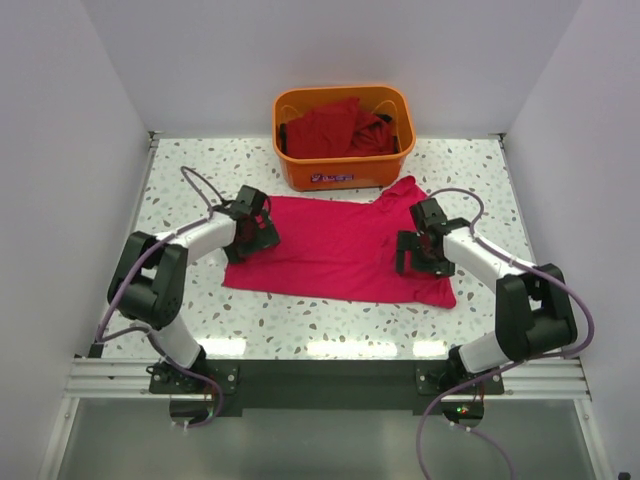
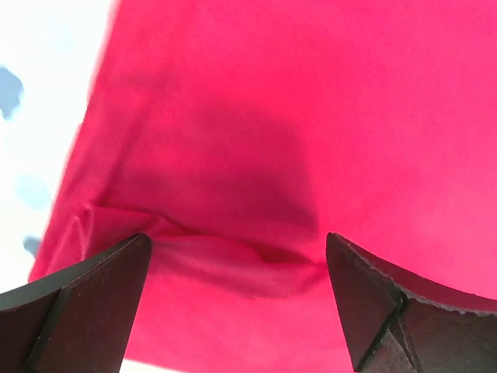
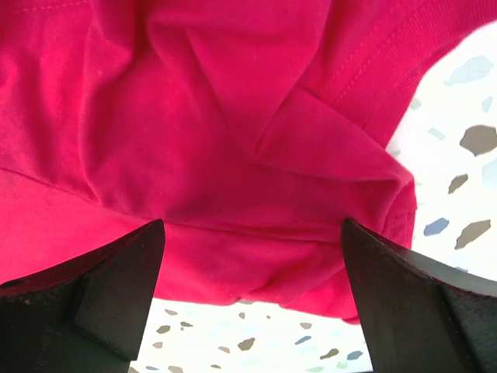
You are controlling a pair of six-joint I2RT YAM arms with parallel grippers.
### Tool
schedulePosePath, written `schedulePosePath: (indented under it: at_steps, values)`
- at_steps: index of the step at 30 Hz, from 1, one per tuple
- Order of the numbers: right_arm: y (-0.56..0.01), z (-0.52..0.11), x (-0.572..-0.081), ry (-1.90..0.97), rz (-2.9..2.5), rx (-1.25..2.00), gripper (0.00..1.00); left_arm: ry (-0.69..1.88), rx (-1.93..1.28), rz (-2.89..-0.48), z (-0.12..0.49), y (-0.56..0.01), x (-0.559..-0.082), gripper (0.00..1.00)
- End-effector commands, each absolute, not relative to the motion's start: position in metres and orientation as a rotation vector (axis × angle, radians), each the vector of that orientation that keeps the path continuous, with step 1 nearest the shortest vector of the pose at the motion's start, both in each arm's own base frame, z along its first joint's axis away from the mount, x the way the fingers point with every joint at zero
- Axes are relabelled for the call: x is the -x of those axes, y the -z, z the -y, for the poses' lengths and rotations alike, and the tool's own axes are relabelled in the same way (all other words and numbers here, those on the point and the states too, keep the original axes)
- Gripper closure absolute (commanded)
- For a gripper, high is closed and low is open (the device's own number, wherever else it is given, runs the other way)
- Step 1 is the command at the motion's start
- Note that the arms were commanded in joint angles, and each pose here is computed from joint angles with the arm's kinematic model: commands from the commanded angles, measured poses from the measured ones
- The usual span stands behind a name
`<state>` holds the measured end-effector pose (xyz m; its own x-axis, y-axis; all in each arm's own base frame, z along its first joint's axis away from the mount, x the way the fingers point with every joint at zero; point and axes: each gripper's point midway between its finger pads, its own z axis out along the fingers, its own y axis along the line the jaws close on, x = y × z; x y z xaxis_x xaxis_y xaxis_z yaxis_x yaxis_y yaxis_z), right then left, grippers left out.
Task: Fold and stack the t-shirts
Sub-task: Fold the tshirt
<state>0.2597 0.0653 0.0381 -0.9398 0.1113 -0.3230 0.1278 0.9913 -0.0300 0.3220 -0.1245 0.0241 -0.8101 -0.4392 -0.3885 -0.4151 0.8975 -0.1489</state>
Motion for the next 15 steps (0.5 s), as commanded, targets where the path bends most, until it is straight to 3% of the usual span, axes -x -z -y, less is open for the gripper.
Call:
schedulePosePath:
  at_steps: [1,10,15]
  values:
    - [-0.039,-0.07,-0.277,0.044,-2.748,-0.119,0.01,0.075,0.709,-2.528,0.103,-0.031,-0.367,0.0]
    - [-0.039,-0.067,-0.28,0.057,-2.728,-0.075,0.01,0.056,0.842,-2.365,0.064,-0.076,-0.424,0.0]
    - [-0.036,-0.065,-0.275,0.067,-2.742,-0.07,0.01,0.135,0.782,-2.399,0.071,-0.086,-0.421,0.0]
